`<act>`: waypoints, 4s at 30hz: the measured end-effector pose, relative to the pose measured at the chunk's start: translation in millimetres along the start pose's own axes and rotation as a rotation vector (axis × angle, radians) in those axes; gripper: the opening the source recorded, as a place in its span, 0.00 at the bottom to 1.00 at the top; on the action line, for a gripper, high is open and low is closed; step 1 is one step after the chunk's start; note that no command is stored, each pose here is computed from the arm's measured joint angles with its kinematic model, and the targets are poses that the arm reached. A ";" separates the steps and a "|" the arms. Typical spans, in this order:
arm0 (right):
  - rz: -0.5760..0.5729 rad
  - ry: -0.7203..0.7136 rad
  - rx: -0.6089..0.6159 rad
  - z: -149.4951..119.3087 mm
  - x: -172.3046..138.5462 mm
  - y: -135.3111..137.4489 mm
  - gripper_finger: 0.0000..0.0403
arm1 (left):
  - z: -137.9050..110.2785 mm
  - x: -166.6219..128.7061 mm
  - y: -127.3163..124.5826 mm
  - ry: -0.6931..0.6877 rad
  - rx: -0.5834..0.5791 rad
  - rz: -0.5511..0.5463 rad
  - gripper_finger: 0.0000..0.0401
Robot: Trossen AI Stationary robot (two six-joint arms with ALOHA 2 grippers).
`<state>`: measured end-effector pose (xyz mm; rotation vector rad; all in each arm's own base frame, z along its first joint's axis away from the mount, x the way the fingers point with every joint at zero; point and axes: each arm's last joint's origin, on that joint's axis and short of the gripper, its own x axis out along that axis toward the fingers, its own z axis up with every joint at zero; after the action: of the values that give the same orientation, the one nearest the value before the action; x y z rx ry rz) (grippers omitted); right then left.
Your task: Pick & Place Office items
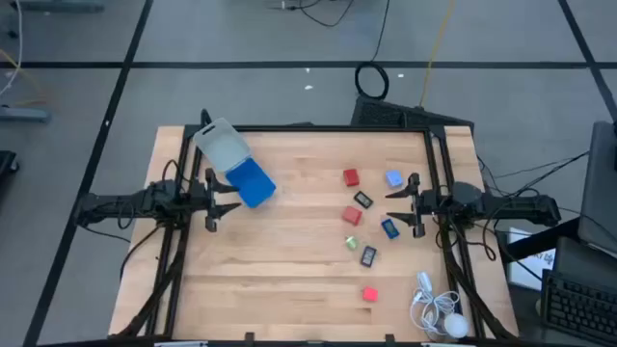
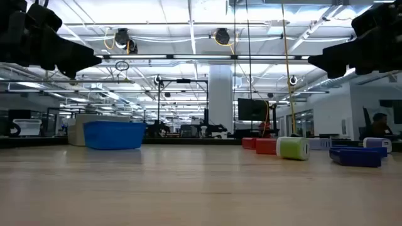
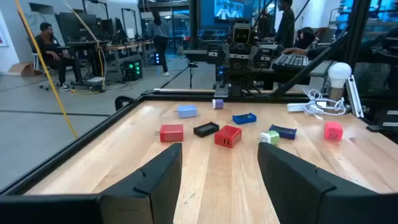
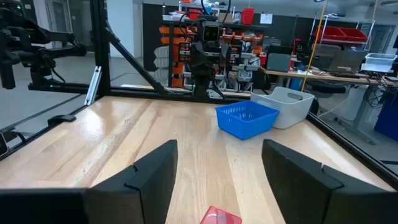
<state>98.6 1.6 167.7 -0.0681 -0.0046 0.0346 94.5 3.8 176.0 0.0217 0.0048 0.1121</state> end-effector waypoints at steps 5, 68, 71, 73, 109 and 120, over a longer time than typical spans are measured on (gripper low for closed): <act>0.000 0.000 0.000 -0.1 0.0 0.0 0.56 | 0.0 0.0 0.0 0.000 0.000 0.000 0.53; 0.000 0.000 0.000 -0.1 0.0 0.0 0.56 | 0.0 0.0 0.0 0.000 0.000 0.000 0.53; 0.000 0.000 0.000 -0.1 0.0 0.0 0.56 | 0.0 0.0 0.0 0.000 0.000 0.000 0.53; 0.000 0.000 0.000 -0.1 0.0 0.0 0.56 | 0.0 0.0 0.0 0.000 0.000 0.000 0.53; 0.002 -0.020 -0.029 1.9 0.0 0.0 0.56 | 0.0 0.0 0.0 0.000 0.000 0.000 0.53; 0.037 -0.282 0.384 26.8 -3.8 -1.7 0.56 | 0.0 0.0 0.0 0.000 0.000 0.000 0.53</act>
<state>94.7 1.6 194.6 0.3210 -0.2779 0.0808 94.5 3.7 176.0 0.0217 0.0048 0.1118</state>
